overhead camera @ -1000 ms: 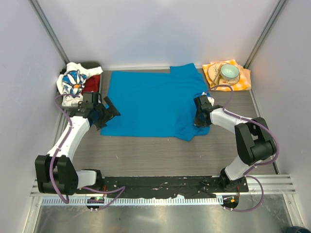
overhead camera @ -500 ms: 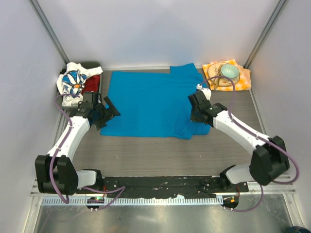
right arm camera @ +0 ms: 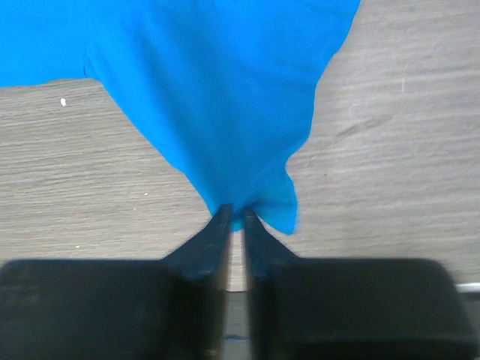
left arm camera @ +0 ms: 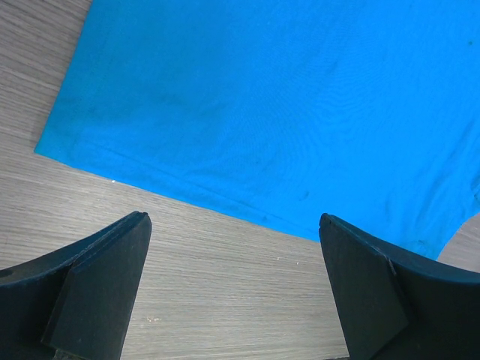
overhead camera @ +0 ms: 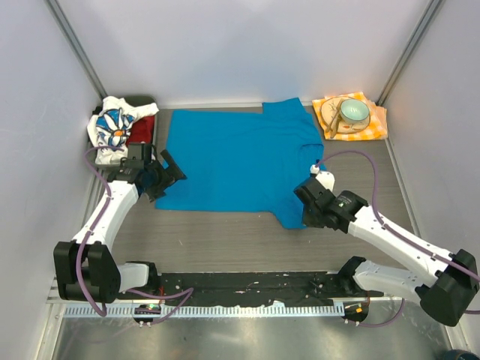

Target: Fold and stack the t-shirts

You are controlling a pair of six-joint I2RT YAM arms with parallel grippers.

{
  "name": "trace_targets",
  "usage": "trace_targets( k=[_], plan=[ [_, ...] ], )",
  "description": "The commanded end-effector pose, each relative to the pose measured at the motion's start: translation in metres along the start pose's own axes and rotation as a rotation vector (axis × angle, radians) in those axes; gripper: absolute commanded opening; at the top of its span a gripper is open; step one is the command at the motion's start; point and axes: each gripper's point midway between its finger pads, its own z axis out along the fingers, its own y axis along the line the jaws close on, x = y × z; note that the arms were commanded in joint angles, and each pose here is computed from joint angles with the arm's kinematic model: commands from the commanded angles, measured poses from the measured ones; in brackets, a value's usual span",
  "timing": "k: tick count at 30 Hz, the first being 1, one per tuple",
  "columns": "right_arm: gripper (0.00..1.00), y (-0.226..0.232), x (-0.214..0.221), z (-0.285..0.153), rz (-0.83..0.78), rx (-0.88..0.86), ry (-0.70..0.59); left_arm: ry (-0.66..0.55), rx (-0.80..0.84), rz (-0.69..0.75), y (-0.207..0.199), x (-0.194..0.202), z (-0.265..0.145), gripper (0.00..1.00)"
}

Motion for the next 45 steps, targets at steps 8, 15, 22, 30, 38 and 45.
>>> trace_targets(
  k=[8,15,22,30,38,45],
  plan=[
    [0.70,-0.001,-0.034,-0.011,-0.022,0.137,-0.116,-0.026,0.016,0.036,-0.005,-0.005,-0.012,1.00],
    [0.73,0.005,-0.009,0.018,-0.021,0.118,-0.055,-0.073,-0.196,0.058,0.033,-0.016,-0.037,1.00],
    [0.73,0.013,-0.004,0.027,-0.003,0.058,-0.070,-0.005,-0.283,-0.029,0.064,-0.003,-0.019,1.00],
    [0.73,0.021,-0.010,0.018,-0.006,-0.028,-0.105,0.070,-0.326,-0.171,0.082,0.013,0.023,0.99],
    [0.73,0.022,-0.005,0.010,-0.028,-0.088,-0.104,0.062,-0.318,-0.222,0.085,0.017,0.043,0.95],
    [0.73,0.023,-0.003,0.010,-0.039,-0.105,-0.102,0.007,-0.390,-0.219,0.099,0.006,0.047,0.93]
  ],
)
